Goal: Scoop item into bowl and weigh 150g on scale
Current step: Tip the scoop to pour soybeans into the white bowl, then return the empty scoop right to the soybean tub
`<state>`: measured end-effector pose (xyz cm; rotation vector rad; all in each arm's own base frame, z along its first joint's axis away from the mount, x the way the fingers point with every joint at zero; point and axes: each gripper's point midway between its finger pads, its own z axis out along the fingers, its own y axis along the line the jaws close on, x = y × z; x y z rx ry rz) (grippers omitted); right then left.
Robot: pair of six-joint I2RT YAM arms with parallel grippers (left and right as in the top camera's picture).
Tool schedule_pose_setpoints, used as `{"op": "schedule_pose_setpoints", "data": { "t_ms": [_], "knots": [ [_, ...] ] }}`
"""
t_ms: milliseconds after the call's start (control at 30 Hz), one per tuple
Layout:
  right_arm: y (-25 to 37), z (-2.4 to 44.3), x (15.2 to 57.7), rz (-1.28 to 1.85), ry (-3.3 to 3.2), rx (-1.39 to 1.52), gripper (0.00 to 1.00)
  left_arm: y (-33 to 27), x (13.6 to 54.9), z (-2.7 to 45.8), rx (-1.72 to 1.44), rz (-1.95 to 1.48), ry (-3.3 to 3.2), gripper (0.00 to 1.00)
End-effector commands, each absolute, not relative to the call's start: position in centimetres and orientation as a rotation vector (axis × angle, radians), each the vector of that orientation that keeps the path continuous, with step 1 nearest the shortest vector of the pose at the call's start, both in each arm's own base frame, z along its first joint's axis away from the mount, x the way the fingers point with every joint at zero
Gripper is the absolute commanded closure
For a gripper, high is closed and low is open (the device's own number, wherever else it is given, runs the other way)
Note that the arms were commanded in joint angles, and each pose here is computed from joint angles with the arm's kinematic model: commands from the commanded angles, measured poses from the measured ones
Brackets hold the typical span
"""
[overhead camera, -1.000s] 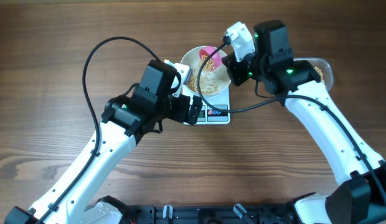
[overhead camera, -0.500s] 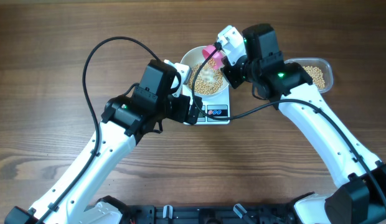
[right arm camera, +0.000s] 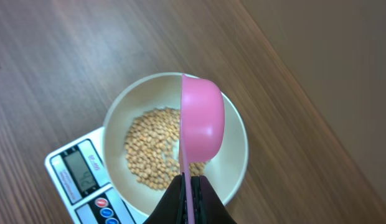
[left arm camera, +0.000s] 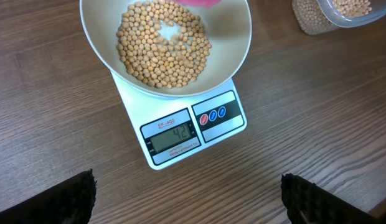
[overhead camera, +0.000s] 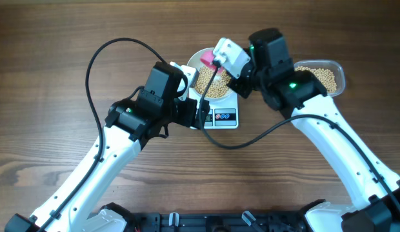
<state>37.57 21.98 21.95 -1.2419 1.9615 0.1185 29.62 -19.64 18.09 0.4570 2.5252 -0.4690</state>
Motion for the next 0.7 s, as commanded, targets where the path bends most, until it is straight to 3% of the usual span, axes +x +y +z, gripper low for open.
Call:
{"op": "schedule_pose_setpoints", "data": {
  "t_ms": [0, 233, 367, 667],
  "knots": [
    [23.1, 23.2, 37.0, 0.103, 1.895, -1.278, 0.96, -19.5, 30.1, 18.8, 0.437, -0.467, 2.506, 0.0],
    [22.8, 23.3, 37.4, 0.134, 1.953, -1.174, 0.96, -19.5, 30.1, 18.8, 0.437, -0.467, 2.506, 0.0],
    [21.2, 23.5, 38.5, 0.216, 2.067, -0.952, 0.96, -19.5, 30.1, 18.8, 0.437, -0.467, 2.506, 0.0],
    [13.6, 27.7, 40.3, 0.604, 2.062, -0.578, 0.96, -19.5, 30.1, 18.8, 0.437, -0.467, 2.506, 0.0]
  ]
}}
